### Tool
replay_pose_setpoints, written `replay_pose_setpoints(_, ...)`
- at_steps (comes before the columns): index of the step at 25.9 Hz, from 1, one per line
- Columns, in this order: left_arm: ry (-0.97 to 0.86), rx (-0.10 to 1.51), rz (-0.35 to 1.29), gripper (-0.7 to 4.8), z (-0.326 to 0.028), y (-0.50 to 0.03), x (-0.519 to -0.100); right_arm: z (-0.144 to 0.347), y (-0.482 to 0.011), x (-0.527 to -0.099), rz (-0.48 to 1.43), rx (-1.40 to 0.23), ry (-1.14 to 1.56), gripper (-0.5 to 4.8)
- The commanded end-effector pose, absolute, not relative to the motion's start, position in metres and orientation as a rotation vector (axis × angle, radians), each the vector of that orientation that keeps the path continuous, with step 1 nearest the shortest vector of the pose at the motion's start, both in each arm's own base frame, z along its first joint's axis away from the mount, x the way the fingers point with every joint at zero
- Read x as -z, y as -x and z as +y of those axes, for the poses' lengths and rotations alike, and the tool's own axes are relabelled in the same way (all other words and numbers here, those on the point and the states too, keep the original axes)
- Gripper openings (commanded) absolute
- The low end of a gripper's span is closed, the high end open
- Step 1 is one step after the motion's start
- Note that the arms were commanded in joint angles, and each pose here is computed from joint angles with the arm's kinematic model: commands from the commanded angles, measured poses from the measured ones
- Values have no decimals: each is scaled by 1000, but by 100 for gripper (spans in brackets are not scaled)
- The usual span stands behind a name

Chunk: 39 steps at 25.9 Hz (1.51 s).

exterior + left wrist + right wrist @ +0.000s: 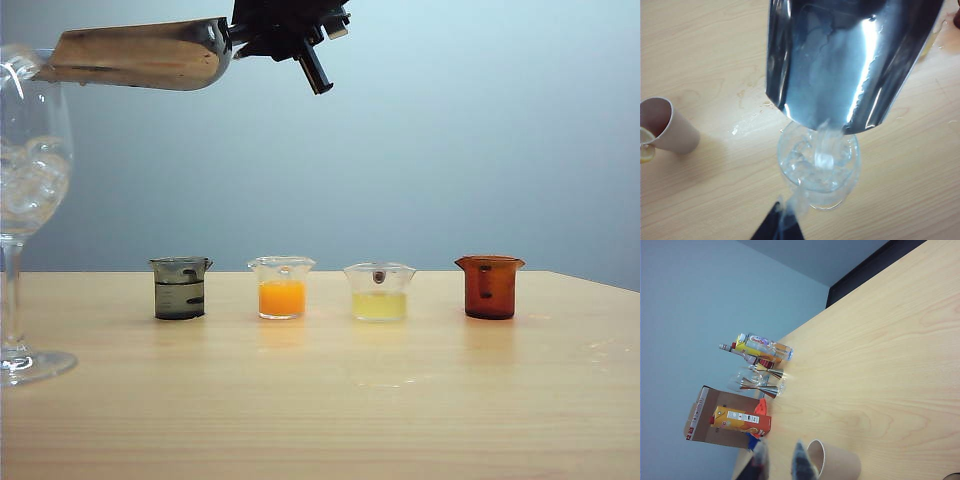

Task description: Pick up the ice scoop on the desk filled with ice cubes, pour the ice into the goblet, and finally put the scoop back on the table.

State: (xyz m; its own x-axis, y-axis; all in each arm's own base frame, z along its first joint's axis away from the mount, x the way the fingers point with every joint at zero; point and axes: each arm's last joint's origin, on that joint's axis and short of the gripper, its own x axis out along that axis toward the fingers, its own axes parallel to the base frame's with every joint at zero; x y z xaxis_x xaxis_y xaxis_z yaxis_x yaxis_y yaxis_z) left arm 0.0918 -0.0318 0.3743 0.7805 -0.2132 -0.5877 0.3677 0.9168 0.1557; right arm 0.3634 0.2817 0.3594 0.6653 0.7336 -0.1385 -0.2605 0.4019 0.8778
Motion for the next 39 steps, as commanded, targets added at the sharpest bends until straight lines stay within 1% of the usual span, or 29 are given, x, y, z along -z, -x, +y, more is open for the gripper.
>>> replay_pose_setpoints(1,-266,321,586,-4,-32,-91,-376,281,-361,-369,531,-708,-976,-7)
replay_pose_setpoints(8,-266,321,586,-4,-32,-91,-376,277,-362,-369,542,-711,-956,-7)
replay_pose_setpoints(11,-266,321,586,-4,-32,-91,-376,259,-362,-377,574,-675,-951,-7)
replay_pose_setpoints(14,-266,321,586,-4,-32,-91,-376,233,-365,-390,561,-681,-958,-7)
replay_pose_setpoints(16,-266,321,586,-4,-32,-91,-376,194,-365,-398,512,-627,-976,-7)
replay_pose_setpoints(18,-266,321,586,-4,-32,-91,-376,164,-362,-403,473,-574,-989,-7)
replay_pose_setpoints(19,-266,321,586,-4,-32,-91,-376,136,-355,-406,434,-522,-992,-7)
replay_pose_setpoints(20,-266,321,586,-4,-32,-91,-376,122,-351,-406,418,-496,-996,-7)
replay_pose_setpoints(21,-266,321,586,-4,-32,-91,-376,93,-341,-405,374,-437,-1008,-7)
replay_pose_setpoints(22,-266,321,586,-4,-32,-91,-376,77,-335,-403,351,-402,-1019,-7)
replay_pose_setpoints(25,-266,321,586,-4,-32,-91,-376,13,-301,-386,268,-246,-1052,-7)
replay_pose_setpoints(26,-266,321,586,-4,-32,-91,-376,2,-295,-381,256,-213,-1058,-7)
replay_pose_setpoints(27,-266,320,586,-4,-32,-91,-376,-19,-281,-369,230,-157,-1072,-7)
replay_pose_setpoints(28,-265,321,585,-4,-32,-91,-376,-29,-276,-363,221,-131,-1081,-7)
replay_pose_setpoints(29,-266,321,586,-4,-32,-91,-376,-52,-267,-346,202,-70,-1097,-7)
replay_pose_setpoints(30,-266,321,586,-4,-32,-91,-376,-62,-264,-339,193,-46,-1103,-7)
replay_pose_setpoints(31,-266,321,586,-4,-32,-91,-376,-81,-261,-324,171,8,-1114,-7)
replay_pose_setpoints(34,-265,321,585,-4,-32,-91,-376,-110,-269,-295,158,91,-1113,-7)
replay_pose_setpoints(35,-265,323,586,-4,-32,-91,-376,-122,-279,-279,175,131,-1103,-7)
replay_pose_setpoints(36,-266,321,586,-4,-32,-91,-376,-128,-288,-265,189,145,-1095,-7)
replay_pose_setpoints(39,-266,320,586,-4,-32,-91,-376,-136,-304,-242,206,145,-1075,-7)
